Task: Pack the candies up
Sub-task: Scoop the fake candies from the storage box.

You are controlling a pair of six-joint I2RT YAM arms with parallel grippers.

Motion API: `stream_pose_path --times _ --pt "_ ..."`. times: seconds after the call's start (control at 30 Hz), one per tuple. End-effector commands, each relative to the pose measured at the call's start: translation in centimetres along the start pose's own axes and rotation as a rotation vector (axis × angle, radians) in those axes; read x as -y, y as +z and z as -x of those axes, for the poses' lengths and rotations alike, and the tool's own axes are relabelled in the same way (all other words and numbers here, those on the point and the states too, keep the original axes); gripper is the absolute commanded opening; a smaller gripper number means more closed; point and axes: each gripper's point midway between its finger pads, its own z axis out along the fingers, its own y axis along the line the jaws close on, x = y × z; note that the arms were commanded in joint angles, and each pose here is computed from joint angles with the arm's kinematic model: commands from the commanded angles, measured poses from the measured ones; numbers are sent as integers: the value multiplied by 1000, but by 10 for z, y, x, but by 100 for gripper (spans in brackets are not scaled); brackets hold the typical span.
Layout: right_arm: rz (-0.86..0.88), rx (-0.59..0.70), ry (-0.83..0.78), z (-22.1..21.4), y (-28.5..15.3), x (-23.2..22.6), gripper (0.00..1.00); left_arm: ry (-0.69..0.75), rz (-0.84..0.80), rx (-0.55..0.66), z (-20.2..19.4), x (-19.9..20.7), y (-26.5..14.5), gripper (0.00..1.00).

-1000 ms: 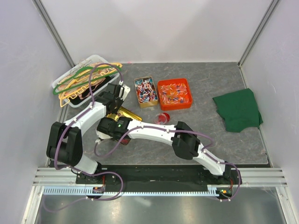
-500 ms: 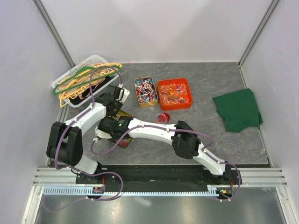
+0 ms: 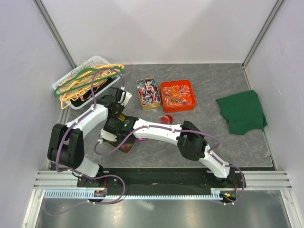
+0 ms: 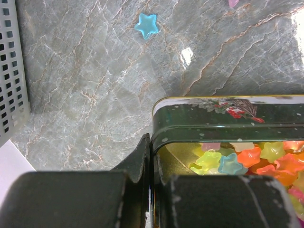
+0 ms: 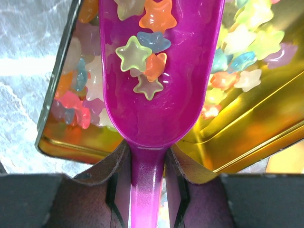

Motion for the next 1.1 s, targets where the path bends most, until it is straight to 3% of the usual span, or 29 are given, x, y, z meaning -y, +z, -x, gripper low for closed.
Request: stream_pose_path --times 0.0,0.33,0.77,1.07 --pt "-84 255 80 35 -63 67 0 -57 7 143 35 -1 3 2" --pt "-360 250 132 20 -101 128 0 -50 -22 130 31 6 11 2" --pt "-342 270 139 13 -107 126 0 -59 -23 123 27 3 13 2" --pt "-212 307 76 18 -105 102 0 -61 -25 104 23 3 19 2"
